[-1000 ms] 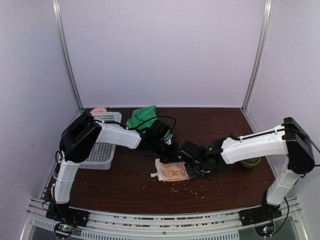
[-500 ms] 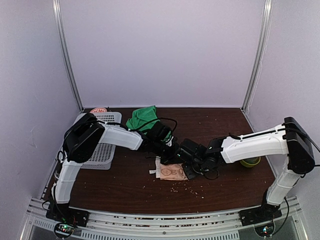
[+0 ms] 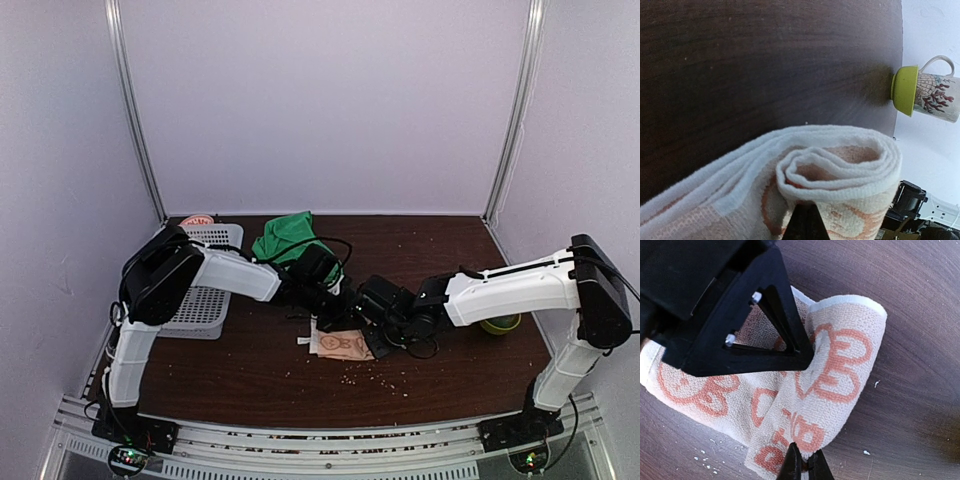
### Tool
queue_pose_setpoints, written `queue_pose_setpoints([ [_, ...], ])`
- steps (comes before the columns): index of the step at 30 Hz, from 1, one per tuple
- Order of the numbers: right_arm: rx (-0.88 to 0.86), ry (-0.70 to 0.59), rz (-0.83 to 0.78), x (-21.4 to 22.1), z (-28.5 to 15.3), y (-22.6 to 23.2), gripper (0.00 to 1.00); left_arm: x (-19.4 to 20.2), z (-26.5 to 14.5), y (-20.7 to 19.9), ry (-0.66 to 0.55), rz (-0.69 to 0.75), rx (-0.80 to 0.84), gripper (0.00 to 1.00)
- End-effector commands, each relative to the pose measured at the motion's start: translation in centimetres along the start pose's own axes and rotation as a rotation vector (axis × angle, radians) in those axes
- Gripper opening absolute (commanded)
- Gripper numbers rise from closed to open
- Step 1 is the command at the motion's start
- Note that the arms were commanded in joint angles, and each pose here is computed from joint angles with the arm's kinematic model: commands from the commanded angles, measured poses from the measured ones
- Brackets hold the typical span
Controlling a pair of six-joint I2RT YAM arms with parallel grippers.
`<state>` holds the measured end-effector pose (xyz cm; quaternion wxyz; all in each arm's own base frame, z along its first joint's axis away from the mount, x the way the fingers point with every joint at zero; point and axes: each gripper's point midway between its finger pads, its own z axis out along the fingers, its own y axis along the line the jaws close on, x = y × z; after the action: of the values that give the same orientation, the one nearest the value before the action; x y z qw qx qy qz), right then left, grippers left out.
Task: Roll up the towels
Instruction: Roll the towel from the center of the board.
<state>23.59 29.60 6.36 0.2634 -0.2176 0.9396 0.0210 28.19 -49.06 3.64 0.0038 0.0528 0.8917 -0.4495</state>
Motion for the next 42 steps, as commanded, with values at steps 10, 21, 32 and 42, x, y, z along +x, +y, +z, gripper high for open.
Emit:
queue_pose_setpoints([
  [10, -0.011, -0.032, 0.000, -0.9, -0.6, 0.3, 0.00, -0.1, -0.8, -0.5, -0.018, 0.051, -0.018, 0.00],
  [21, -0.059, -0.031, -0.081, -1.2, -1.0, 1.2, 0.00, 0.6, 1.0, 1.1, 0.025, 0.067, -0.001, 0.00],
  [32, -0.108, 0.015, -0.224, -2.0, -0.8, 2.5, 0.15, 0.8, 1.8, 0.6, 0.034, 0.068, 0.091, 0.00],
  [42, -0.141, 0.018, -0.227, -1.9, -0.4, 2.8, 0.33, 1.1, 1.9, 1.6, 0.022, 0.034, 0.082, 0.00],
])
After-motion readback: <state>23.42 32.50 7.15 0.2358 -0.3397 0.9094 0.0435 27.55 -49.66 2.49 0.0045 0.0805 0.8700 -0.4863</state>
